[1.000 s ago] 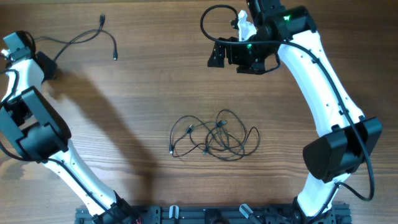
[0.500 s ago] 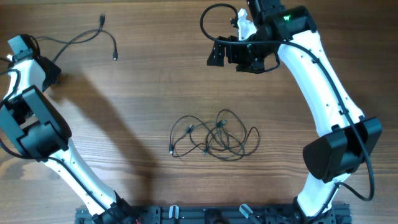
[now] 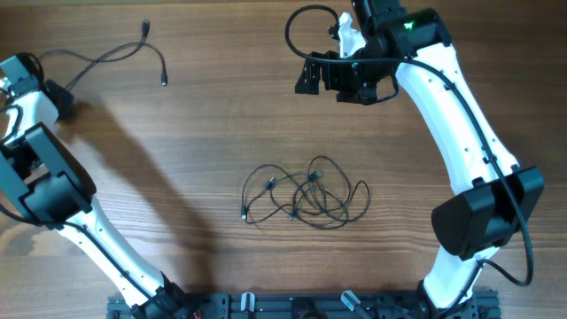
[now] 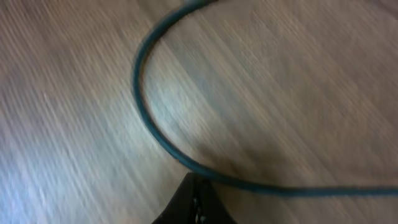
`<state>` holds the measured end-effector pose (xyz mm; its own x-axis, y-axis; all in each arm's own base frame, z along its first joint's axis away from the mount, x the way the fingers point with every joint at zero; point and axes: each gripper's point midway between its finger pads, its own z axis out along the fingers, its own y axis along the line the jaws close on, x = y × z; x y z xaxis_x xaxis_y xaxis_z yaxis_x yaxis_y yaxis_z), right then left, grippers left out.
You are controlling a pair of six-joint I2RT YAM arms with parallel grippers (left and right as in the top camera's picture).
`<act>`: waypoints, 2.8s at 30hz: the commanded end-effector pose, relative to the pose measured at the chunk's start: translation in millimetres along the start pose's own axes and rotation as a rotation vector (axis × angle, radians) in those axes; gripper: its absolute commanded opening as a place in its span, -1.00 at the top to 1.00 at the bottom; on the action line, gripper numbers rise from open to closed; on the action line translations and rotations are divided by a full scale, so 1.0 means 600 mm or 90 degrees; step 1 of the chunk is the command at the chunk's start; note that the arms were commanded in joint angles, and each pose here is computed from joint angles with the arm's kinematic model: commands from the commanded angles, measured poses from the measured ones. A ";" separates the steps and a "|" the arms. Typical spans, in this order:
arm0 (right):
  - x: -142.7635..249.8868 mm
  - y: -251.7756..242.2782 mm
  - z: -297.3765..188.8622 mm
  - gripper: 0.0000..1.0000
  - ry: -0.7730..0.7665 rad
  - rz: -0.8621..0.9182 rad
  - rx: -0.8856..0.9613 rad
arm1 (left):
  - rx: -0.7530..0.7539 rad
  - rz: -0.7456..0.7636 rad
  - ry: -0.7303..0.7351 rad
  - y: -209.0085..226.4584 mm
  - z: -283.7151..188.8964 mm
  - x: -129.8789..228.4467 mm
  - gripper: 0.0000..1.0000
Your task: Untangle cables
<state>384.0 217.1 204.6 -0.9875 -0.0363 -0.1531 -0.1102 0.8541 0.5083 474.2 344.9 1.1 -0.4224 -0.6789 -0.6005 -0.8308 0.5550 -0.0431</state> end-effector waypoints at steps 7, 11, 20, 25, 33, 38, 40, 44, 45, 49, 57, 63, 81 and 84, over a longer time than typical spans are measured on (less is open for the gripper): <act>0.019 -0.001 -0.010 -1.00 0.017 0.011 0.012 | 0.138 0.105 -0.042 -0.059 0.086 0.029 0.92; 0.023 -0.002 -0.010 -0.99 0.024 0.018 0.014 | 0.167 0.121 -0.093 -0.102 0.055 -0.034 0.88; 0.025 -0.003 -0.010 -0.99 0.026 0.032 0.015 | 0.341 0.007 -0.072 -0.189 -0.114 -0.162 -0.37; 0.025 -0.003 -0.010 -1.00 0.026 0.032 0.016 | 0.450 -0.059 0.042 -0.229 -0.252 -0.144 -1.00; 0.042 -0.007 -0.011 -0.99 0.053 -0.003 0.020 | 0.443 -0.041 0.124 -0.252 -0.368 -0.089 -0.99; 0.050 -0.017 -0.016 -0.99 0.066 -0.003 0.025 | 0.429 0.043 0.231 -0.283 -0.446 0.016 -1.00; 0.046 -0.025 -0.023 -1.00 0.061 0.006 0.027 | 0.430 0.098 0.274 -0.300 -0.486 0.068 -0.99; 0.050 -0.057 -0.059 -0.99 0.056 0.016 0.034 | 0.441 0.211 0.338 -0.332 -0.572 0.167 -0.98; 0.052 -0.064 -0.072 -0.99 0.053 0.015 0.035 | 0.447 0.244 0.344 -0.338 -0.593 0.187 -0.93; 0.070 -0.088 -0.134 -1.00 0.030 0.012 0.040 | 0.413 0.347 0.355 -0.326 -0.653 0.247 -0.88; 0.114 -0.077 -0.244 -1.00 -0.070 -0.033 0.081 | 0.405 0.409 0.375 -0.267 -0.769 0.291 -0.89; 0.177 -0.067 -0.276 -0.99 -0.104 -0.049 0.086 | 0.400 0.453 0.395 -0.215 -0.828 0.323 -0.97; 0.342 -0.166 -0.051 -0.99 0.099 0.058 0.002 | 0.323 0.604 0.529 -0.148 -0.784 0.604 -1.00; 0.354 -0.162 -0.010 -1.00 0.106 0.067 -0.061 | 0.310 0.567 0.532 -0.151 -0.739 0.633 -1.00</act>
<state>195.0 105.0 139.1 -0.9996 -0.0180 0.0222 -0.0049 0.8724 0.4887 231.2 -181.2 159.6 -0.9928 0.1057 0.0565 0.0843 0.9512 -0.2969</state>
